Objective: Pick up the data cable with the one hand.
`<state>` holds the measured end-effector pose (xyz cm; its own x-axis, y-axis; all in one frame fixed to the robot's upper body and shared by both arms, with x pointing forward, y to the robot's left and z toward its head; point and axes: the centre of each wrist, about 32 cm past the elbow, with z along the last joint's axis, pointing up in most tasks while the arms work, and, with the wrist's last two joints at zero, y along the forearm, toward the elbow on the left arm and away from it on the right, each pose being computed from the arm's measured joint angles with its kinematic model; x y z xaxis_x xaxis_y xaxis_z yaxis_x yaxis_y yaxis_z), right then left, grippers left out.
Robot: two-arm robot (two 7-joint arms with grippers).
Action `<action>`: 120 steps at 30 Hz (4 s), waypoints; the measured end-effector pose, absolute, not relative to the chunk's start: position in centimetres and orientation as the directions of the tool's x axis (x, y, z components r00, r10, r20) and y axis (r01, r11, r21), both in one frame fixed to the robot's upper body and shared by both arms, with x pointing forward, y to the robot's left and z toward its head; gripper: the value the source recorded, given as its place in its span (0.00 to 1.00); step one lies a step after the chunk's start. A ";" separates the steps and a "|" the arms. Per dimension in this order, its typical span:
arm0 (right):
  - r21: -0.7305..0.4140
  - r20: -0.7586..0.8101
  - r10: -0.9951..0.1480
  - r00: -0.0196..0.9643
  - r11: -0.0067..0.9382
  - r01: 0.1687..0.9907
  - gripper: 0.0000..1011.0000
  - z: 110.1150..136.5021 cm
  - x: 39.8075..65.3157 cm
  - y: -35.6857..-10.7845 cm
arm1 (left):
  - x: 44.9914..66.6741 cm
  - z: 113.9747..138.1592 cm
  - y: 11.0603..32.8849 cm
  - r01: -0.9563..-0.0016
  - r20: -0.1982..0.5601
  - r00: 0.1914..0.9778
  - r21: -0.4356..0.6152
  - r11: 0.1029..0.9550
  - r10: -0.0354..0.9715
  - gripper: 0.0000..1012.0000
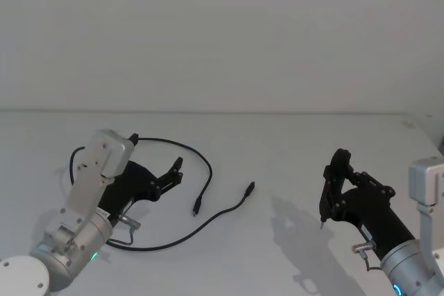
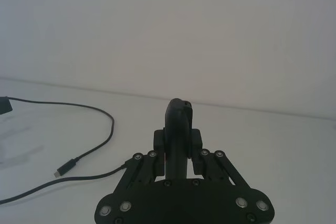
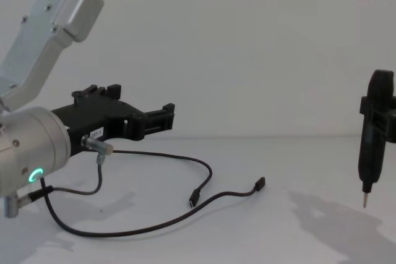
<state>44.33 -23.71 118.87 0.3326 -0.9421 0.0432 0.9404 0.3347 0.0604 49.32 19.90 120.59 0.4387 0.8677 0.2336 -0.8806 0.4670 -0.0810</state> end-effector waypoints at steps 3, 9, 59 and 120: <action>0.060 0.043 -0.942 0.333 0.335 0.940 0.28 118.9 44.3 -23.7 | 49.4 120.7 20.0 -0.869 0.228 0.462 -0.077 0.489 0.857 0.99; 0.060 0.043 -0.942 0.333 0.335 0.940 0.28 118.9 44.3 -23.7 | 49.6 120.9 20.0 -0.834 0.216 0.524 -0.065 0.548 0.824 0.99; 0.060 0.043 -0.942 0.333 0.335 0.940 0.28 118.9 44.3 -23.7 | 54.7 118.2 19.1 -0.532 0.129 0.846 0.251 0.809 0.517 0.68; 0.102 0.043 -0.931 0.363 0.366 0.925 0.28 119.4 45.0 -23.0 | 55.5 124.1 21.5 -0.384 0.097 0.923 0.231 0.894 0.372 0.04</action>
